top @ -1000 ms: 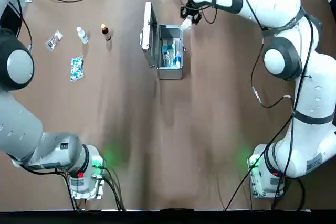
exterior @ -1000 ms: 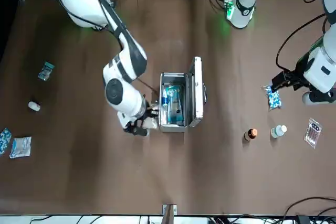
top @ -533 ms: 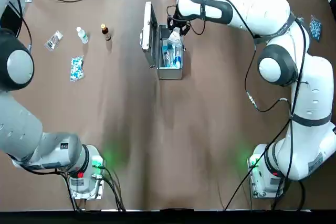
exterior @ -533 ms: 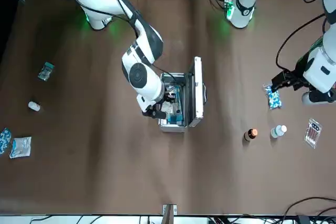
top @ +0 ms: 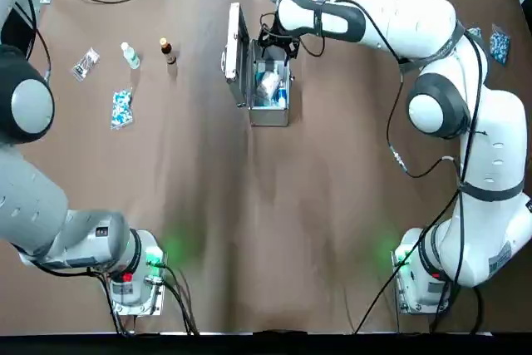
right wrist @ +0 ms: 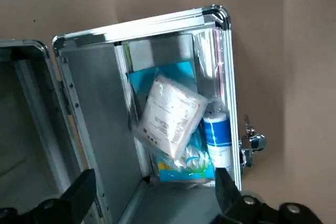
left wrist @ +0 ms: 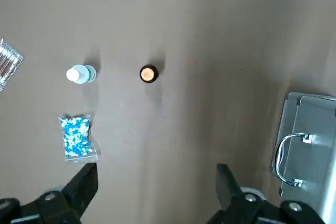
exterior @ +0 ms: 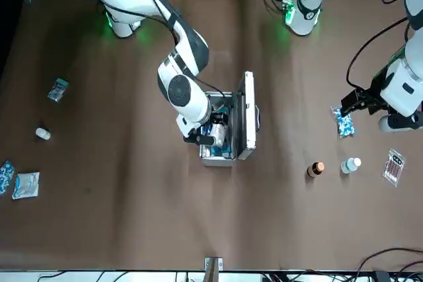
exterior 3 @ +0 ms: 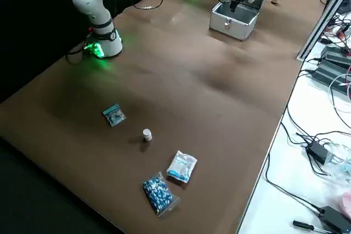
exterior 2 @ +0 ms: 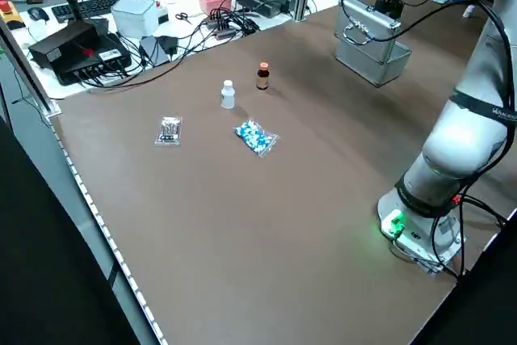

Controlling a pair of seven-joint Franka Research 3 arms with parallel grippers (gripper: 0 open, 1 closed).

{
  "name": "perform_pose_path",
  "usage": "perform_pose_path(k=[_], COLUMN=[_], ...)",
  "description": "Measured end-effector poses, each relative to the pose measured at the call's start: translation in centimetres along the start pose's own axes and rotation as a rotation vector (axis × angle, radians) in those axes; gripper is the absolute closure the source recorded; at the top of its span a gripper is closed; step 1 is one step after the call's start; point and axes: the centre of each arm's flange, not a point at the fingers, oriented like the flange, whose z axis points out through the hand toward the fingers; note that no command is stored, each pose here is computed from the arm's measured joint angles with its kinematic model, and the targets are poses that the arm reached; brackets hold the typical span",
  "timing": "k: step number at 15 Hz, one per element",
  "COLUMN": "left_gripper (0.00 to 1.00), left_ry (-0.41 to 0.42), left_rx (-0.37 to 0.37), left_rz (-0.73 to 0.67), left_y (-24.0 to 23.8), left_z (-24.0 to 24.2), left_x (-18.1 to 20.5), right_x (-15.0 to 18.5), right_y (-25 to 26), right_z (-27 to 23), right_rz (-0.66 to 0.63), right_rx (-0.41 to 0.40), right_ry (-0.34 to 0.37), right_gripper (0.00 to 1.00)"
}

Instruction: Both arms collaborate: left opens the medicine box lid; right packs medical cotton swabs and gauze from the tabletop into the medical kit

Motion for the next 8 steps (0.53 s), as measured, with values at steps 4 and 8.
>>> perform_pose_path(k=[4, 8], left_gripper=[0.00, 0.00], left_ry=[0.000, 0.001], left_rx=[0.000, 0.001], left_rz=[-0.003, -0.004], left_y=[-0.2, -0.3], left_z=[0.0, 0.0], left_x=[0.0, 0.1], right_x=[1.9, 6.7], right_y=[1.5, 7.2], right_z=[-0.9, -6.9], right_rz=[0.036, 0.080], right_rx=[0.000, -0.053], right_ry=[0.020, 0.059], right_gripper=[0.00, 0.01])
